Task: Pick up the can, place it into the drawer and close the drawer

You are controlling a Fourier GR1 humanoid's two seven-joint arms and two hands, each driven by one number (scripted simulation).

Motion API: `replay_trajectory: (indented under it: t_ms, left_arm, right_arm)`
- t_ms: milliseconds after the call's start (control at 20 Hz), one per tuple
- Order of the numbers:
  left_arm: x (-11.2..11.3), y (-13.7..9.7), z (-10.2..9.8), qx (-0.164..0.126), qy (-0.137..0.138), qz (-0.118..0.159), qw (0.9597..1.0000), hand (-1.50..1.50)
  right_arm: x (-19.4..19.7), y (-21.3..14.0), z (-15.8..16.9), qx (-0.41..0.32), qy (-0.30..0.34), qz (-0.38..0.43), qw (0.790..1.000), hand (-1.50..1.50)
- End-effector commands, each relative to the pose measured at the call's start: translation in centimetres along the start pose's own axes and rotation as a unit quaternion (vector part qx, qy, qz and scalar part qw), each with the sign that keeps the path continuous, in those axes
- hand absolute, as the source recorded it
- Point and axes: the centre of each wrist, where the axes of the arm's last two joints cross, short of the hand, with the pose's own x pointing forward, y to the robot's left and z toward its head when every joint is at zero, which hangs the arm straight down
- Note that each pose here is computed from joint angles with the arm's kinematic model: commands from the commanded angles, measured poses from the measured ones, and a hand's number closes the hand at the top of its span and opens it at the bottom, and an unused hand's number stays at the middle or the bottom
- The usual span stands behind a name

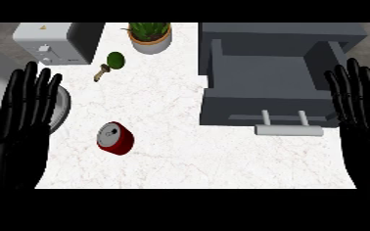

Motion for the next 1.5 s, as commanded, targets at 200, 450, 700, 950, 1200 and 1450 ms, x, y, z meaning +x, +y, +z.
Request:
replay_trajectory:
  t_ms: [200, 450, 700, 950, 1200, 1450]
  left_arm:
    - [1.2, -2.1, 0.5, -0.111, -0.034, 0.044, 0.9923, -1.5]
    - [-0.2, -2.0, 3.1, -0.072, 0.171, -0.01, 0.9827, -1.5]
    - [2.5, -3.9, 2.7, -0.073, 0.175, -0.008, 0.9818, -1.5]
    - [2.5, -3.1, 3.3, -0.061, 0.175, -0.003, 0.9827, -1.5]
    - [4.0, -1.6, 3.7, -0.042, 0.192, 0.012, 0.9804, -1.5]
    - [0.7, -1.4, 4.5, -0.044, 0.203, 0.006, 0.9781, -1.5]
  right_arm:
    - [0.9, 0.0, 0.3, -0.031, -0.021, -0.004, 0.999, -1.5]
    - [-1.8, -1.1, 2.0, -0.058, 0.157, -0.015, 0.986, -1.5]
    - [-1.3, -0.7, 4.0, -0.062, 0.165, -0.014, 0.984, -1.5]
    - [-0.8, -3.2, 5.0, -0.058, 0.168, -0.013, 0.984, -1.5]
    - [-1.8, -2.1, 5.6, -0.061, 0.163, -0.001, 0.985, -1.5]
    - [-2.8, -4.3, 5.0, -0.064, 0.155, -0.007, 0.986, -1.5]
